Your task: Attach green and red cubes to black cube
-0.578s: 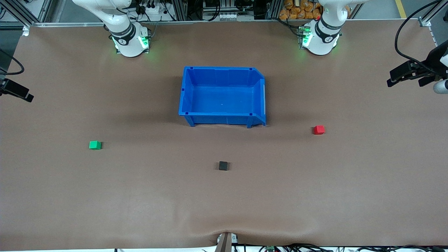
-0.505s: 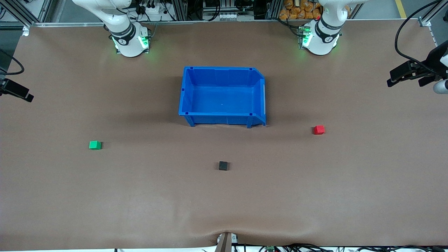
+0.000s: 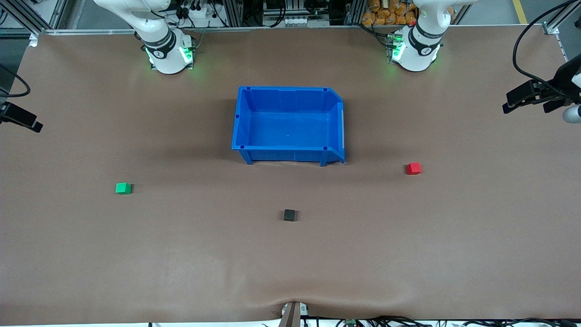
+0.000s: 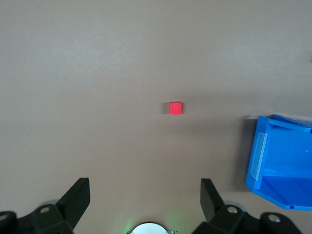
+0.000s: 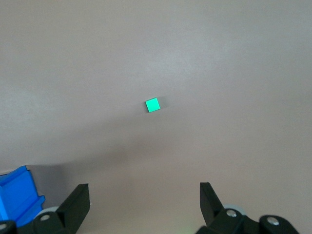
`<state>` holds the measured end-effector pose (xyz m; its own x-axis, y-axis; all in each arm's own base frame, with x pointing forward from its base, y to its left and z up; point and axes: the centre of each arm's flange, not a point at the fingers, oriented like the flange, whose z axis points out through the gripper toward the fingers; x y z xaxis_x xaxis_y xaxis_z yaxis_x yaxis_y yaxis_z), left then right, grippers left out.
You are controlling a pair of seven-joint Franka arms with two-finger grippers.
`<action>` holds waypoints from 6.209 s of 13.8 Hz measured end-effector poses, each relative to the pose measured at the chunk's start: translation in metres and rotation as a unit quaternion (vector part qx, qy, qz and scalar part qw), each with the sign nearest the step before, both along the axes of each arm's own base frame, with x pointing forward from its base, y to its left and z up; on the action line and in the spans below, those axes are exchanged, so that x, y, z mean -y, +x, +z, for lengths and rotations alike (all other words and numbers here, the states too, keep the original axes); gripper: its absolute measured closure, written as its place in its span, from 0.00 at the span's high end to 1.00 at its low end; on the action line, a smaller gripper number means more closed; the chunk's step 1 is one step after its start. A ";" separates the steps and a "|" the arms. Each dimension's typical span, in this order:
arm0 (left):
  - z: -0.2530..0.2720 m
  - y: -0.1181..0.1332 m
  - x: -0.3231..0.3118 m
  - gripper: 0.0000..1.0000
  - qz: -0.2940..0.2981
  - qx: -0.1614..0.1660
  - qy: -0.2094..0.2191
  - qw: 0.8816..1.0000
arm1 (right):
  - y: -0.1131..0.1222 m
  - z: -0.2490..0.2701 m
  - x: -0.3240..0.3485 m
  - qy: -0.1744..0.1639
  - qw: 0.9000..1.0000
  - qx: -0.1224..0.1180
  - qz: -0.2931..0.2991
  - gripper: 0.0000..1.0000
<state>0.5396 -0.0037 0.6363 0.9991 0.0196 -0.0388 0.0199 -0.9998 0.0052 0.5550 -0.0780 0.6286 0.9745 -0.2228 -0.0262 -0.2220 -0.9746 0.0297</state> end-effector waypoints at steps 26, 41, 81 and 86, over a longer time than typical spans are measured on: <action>-0.254 0.111 0.051 1.00 -0.052 -0.133 -0.008 0.990 | 0.012 -0.047 -0.010 0.008 0.997 -0.070 0.010 1.00; -0.374 0.110 0.077 1.00 -0.007 -0.157 -0.001 0.988 | 0.056 -0.223 0.079 0.065 0.993 -0.023 0.092 1.00; -0.472 0.075 0.076 0.48 0.012 -0.221 0.004 0.975 | 0.039 -0.451 0.033 0.041 0.976 -0.013 0.216 0.40; -0.471 0.074 0.076 0.39 0.013 -0.224 0.004 0.975 | 0.038 -0.450 0.032 0.044 0.973 -0.016 0.227 0.40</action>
